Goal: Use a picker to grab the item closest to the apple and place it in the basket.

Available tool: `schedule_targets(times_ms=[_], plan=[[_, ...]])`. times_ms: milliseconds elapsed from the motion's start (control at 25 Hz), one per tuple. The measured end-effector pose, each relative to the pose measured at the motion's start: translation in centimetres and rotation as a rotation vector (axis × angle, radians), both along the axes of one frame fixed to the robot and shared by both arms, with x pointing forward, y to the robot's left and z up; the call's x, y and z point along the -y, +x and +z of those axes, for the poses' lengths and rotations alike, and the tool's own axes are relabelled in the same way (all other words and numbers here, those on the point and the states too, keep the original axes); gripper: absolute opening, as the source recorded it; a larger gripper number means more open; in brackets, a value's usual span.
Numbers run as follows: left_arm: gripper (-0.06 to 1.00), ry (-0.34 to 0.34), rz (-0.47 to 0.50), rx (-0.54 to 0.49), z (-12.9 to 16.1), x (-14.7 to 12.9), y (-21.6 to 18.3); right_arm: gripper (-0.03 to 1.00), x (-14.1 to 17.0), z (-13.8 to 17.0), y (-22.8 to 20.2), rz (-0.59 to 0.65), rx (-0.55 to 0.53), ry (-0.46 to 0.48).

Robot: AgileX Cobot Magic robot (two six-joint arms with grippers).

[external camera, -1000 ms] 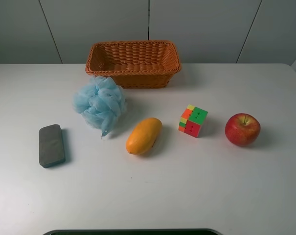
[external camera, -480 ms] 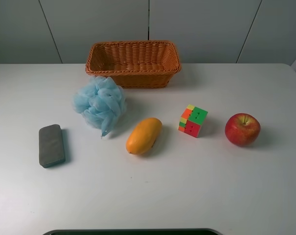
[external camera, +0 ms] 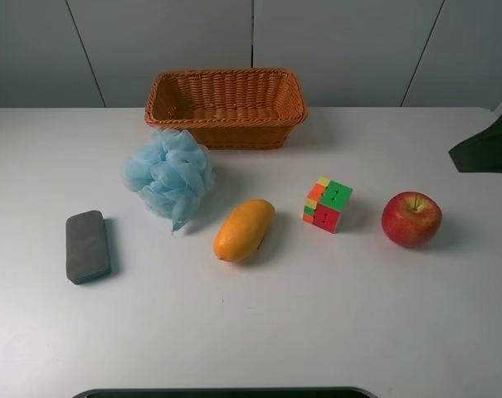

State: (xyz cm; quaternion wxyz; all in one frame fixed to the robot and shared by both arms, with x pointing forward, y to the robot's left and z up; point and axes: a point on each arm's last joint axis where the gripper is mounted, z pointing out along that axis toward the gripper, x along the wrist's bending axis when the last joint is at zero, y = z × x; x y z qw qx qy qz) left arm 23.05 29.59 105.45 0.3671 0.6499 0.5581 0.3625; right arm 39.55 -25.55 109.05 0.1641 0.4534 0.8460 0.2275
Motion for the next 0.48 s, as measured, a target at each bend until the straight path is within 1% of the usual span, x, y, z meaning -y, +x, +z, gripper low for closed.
schedule_targets(times_ms=[160, 480], plan=[[0.74, 0.000, 0.000, 0.000, 0.0, 0.0, 0.0, 0.70, -1.9, -2.0, 3.5, 0.088, -0.079, -0.037], [0.74, 0.000, 0.000, 0.000, 0.0, 0.0, 0.0, 0.70, -4.6, -6.1, 9.3, 0.219, -0.209, -0.067]])
